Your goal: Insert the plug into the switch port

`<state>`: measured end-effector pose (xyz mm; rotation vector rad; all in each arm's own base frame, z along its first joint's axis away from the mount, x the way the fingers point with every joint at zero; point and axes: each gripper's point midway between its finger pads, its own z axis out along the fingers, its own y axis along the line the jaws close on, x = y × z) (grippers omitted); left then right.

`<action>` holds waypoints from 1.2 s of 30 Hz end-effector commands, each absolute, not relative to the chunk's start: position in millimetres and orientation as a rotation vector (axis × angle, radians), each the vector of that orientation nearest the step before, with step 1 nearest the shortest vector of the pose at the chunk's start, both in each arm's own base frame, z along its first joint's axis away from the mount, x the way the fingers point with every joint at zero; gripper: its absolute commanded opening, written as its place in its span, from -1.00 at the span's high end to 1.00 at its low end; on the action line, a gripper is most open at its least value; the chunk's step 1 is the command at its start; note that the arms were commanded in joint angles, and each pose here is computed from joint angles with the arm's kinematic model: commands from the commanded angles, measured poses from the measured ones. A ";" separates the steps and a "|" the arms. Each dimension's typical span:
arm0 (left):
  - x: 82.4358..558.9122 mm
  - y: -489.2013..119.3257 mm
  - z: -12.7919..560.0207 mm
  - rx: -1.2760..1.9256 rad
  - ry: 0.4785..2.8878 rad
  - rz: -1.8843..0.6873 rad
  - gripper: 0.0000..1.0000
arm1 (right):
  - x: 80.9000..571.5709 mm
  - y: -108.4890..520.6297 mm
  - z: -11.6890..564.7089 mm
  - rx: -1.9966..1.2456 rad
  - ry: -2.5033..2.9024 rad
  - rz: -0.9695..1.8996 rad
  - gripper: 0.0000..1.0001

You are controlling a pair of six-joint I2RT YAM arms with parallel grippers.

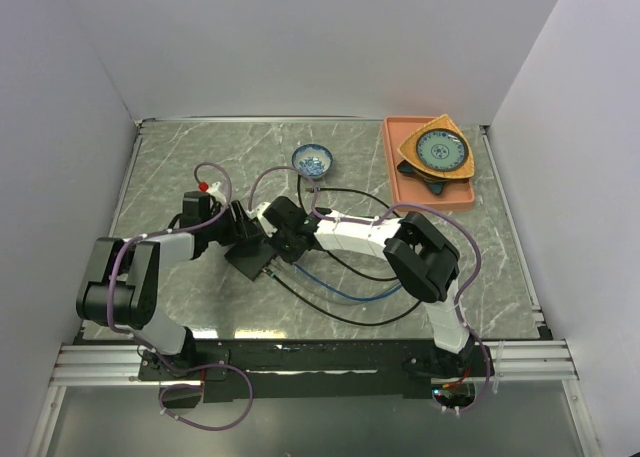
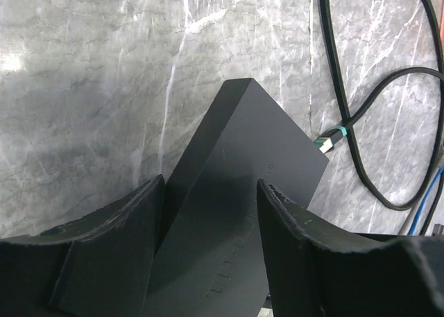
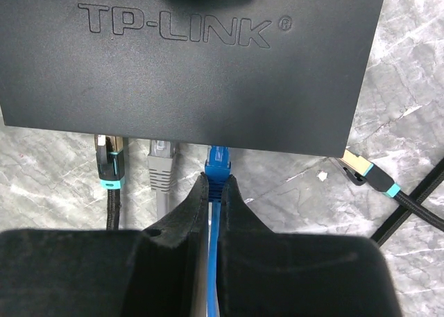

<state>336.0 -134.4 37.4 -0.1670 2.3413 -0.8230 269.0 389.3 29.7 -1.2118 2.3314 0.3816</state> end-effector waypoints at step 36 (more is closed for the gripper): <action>309.5 -173.9 32.6 -0.013 2.438 -1.068 0.10 | 351.6 485.2 132.5 -0.876 2.022 0.664 1.00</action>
